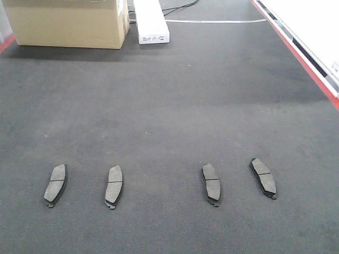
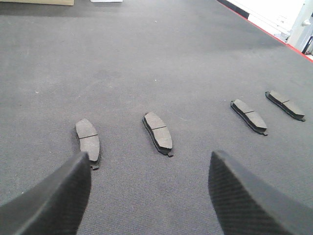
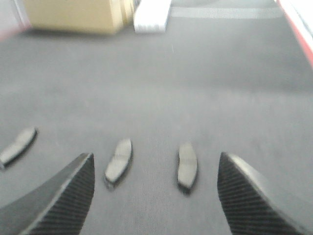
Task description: Move and align brake pads A on conveyor
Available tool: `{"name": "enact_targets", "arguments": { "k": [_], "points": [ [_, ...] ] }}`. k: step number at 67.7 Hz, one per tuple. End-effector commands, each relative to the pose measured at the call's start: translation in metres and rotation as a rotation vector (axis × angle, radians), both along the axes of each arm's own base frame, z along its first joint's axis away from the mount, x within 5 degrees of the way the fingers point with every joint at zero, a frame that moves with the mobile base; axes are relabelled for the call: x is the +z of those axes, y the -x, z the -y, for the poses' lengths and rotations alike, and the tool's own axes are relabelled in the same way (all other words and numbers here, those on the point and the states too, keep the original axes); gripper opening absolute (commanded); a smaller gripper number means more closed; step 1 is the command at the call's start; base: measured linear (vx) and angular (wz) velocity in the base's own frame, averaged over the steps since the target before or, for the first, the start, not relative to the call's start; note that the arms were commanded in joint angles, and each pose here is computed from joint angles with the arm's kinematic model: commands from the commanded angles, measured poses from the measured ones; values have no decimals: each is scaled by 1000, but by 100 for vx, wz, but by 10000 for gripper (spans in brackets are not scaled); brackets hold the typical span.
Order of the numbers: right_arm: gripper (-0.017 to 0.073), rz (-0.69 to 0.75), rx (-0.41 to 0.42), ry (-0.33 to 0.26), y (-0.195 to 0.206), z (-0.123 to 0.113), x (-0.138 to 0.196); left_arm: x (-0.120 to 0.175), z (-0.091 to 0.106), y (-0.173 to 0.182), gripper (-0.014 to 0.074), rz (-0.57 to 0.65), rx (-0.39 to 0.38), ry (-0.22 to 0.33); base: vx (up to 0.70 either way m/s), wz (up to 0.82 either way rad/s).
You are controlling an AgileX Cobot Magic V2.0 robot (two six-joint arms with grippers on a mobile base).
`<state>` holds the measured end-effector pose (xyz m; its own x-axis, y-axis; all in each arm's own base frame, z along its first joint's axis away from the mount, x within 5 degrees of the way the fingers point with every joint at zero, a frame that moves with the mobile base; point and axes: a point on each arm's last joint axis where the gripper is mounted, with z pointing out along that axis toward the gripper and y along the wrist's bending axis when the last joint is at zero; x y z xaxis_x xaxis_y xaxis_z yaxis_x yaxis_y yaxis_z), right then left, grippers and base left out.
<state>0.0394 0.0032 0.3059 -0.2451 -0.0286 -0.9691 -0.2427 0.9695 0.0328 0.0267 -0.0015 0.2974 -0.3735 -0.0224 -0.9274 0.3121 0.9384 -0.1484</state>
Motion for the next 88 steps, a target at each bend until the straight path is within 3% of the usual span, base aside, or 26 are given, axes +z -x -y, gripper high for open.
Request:
{"name": "enact_targets", "arguments": {
  "k": [1, 9, 25, 32, 42, 44, 59, 64, 88],
  "points": [
    [505, 188, 19, -26, 7, 1, 14, 12, 2, -2, 502, 77, -14, 27, 0, 0],
    [505, 241, 32, -36, 6, 0, 9, 13, 2, -2, 502, 81, -14, 28, 0, 0],
    [477, 207, 31, -25, 3, -1, 4, 15, 3, -3, 464, 102, -22, 46, 0, 0],
    [357, 198, 30, -29, 3, -1, 3, 17, 3, -3, 320, 120, -25, 55, 0, 0],
    [36, 199, 30, -29, 3, -1, 3, 18, 4, -3, -12, 131, -27, 60, 0, 0],
    [-19, 197, 30, -33, 3, -2, 3, 18, 4, -3, -9, 131, -27, 60, 0, 0],
    [-11, 191, 31, -38, 3, -2, 3, 17, 3, -3, -7, 123, -25, 55, 0, 0],
    [-11, 188, 36, -64, 3, -2, 3, 17, 3, -3, -7, 123, -25, 55, 0, 0],
    [-11, 192, 35, -59, 3, -2, 3, 17, 3, -3, -7, 123, -25, 55, 0, 0]
  ]
}}
